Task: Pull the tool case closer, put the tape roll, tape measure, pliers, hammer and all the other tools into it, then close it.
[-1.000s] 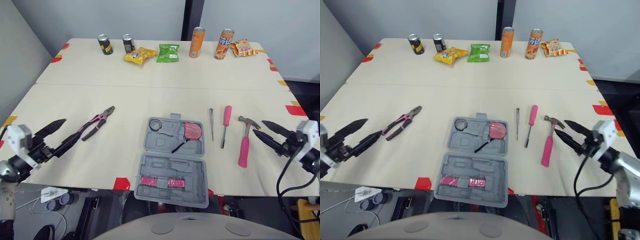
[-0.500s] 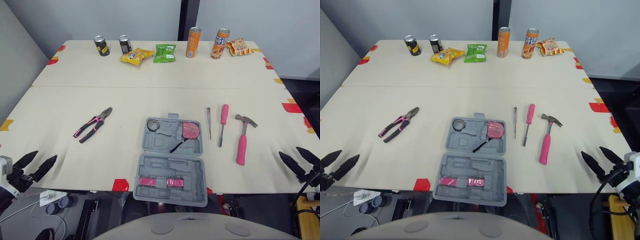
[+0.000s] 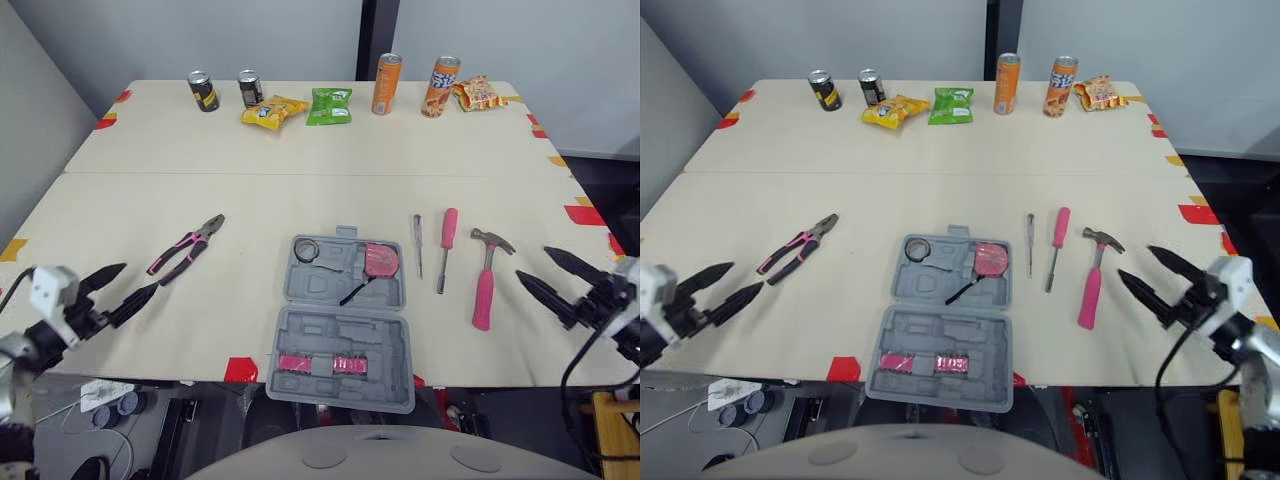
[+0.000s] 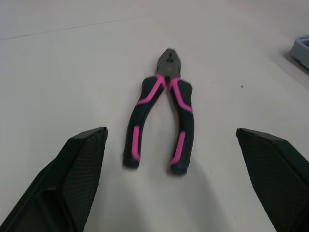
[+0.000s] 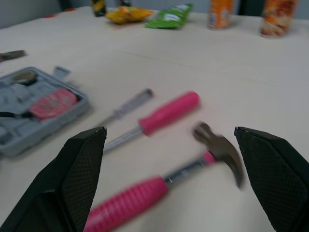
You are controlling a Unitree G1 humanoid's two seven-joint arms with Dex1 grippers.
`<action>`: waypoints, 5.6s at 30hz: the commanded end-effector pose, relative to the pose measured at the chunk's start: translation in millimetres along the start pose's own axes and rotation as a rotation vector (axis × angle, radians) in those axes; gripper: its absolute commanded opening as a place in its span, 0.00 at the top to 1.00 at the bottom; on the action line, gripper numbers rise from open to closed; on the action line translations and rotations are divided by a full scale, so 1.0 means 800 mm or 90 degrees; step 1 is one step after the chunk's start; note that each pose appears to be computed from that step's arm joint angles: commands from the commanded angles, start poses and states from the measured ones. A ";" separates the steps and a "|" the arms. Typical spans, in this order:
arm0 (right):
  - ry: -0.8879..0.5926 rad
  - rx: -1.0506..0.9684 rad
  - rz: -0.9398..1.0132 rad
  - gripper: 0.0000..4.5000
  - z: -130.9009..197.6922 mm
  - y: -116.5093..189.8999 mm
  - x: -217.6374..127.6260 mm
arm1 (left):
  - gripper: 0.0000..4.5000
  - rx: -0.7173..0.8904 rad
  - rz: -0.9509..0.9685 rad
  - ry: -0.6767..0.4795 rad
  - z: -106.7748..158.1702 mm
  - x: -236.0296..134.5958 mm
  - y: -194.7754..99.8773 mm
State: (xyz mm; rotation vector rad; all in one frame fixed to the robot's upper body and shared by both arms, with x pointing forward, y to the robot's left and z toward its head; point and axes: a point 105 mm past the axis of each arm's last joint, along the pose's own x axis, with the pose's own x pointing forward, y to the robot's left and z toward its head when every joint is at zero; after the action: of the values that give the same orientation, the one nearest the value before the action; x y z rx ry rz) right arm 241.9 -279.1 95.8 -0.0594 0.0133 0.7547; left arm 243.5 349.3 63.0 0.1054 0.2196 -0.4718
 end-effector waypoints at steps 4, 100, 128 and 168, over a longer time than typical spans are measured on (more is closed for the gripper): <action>-0.040 -0.068 0.197 0.00 0.052 0.049 0.063 | 0.00 0.049 -0.006 0.058 0.008 0.036 0.011; 0.276 -0.343 0.370 0.49 0.084 0.145 0.230 | 0.41 0.353 -0.613 0.033 0.173 0.206 -0.266; 0.414 -0.373 0.375 0.77 0.057 0.137 0.179 | 0.00 0.317 -0.688 -0.038 0.156 0.078 -0.197; 0.474 -0.449 0.375 0.77 0.005 0.171 0.211 | 0.00 0.281 -0.616 -0.011 0.139 0.045 -0.183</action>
State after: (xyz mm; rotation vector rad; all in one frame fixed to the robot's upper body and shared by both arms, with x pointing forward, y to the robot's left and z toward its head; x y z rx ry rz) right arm 269.0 -63.9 82.0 -1.0445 0.5242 1.2638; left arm 228.8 187.2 148.1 0.4074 0.1666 -1.4887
